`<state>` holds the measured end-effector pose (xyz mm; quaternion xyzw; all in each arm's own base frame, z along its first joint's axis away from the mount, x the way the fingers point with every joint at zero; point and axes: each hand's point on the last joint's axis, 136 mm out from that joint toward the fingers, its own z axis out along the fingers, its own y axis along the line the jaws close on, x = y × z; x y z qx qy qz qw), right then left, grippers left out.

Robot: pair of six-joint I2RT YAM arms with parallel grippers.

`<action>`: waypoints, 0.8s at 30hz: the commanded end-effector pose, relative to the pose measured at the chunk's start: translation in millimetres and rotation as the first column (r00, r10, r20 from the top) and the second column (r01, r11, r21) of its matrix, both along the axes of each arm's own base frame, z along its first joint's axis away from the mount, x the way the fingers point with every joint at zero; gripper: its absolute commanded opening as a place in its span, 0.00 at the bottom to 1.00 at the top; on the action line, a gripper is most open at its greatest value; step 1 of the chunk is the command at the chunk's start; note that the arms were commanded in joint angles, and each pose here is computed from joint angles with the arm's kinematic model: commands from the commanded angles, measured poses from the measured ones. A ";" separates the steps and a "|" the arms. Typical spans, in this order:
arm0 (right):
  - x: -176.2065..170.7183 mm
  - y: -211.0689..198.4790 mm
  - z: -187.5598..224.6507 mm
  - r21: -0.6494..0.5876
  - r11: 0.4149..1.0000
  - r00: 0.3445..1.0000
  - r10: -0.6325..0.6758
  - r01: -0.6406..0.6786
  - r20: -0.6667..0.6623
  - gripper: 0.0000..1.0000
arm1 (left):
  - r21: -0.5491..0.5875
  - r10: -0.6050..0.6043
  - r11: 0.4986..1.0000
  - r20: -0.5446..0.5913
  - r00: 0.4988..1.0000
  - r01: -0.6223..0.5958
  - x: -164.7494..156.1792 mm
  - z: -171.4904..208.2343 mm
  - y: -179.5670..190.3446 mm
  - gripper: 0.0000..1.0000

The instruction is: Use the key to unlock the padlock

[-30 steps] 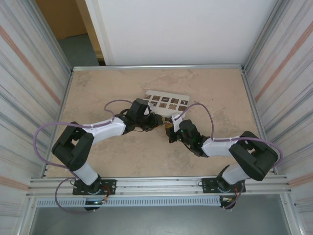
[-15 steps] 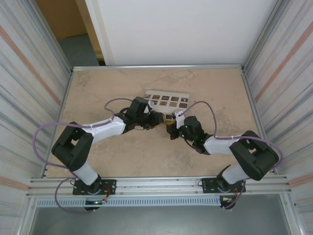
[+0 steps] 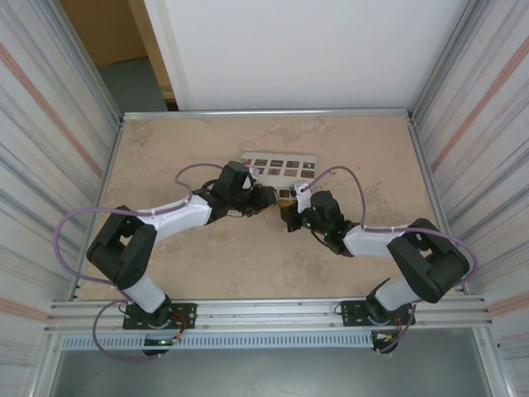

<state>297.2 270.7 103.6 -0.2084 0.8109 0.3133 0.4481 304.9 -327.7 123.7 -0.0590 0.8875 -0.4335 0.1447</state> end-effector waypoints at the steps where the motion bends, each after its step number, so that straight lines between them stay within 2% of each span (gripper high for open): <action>1: 15.6 16.0 37.1 0.081 0.997 0.994 0.010 -0.019 0.109 0.00 | -0.079 -0.124 0.990 -0.055 0.991 0.119 -30.0 4.6 -21.8 0.18; 15: -2.1 -6.1 -24.3 -0.040 0.999 0.999 0.001 -0.003 -0.045 0.00 | -0.054 -0.108 0.993 -0.107 0.988 0.103 -31.6 -42.0 -30.5 0.20; 24: -7.0 -18.7 -53.5 -0.071 0.997 0.990 -0.034 0.024 -0.139 0.00 | -0.059 -0.095 0.994 -0.125 0.988 0.088 -26.9 -62.8 -32.6 0.27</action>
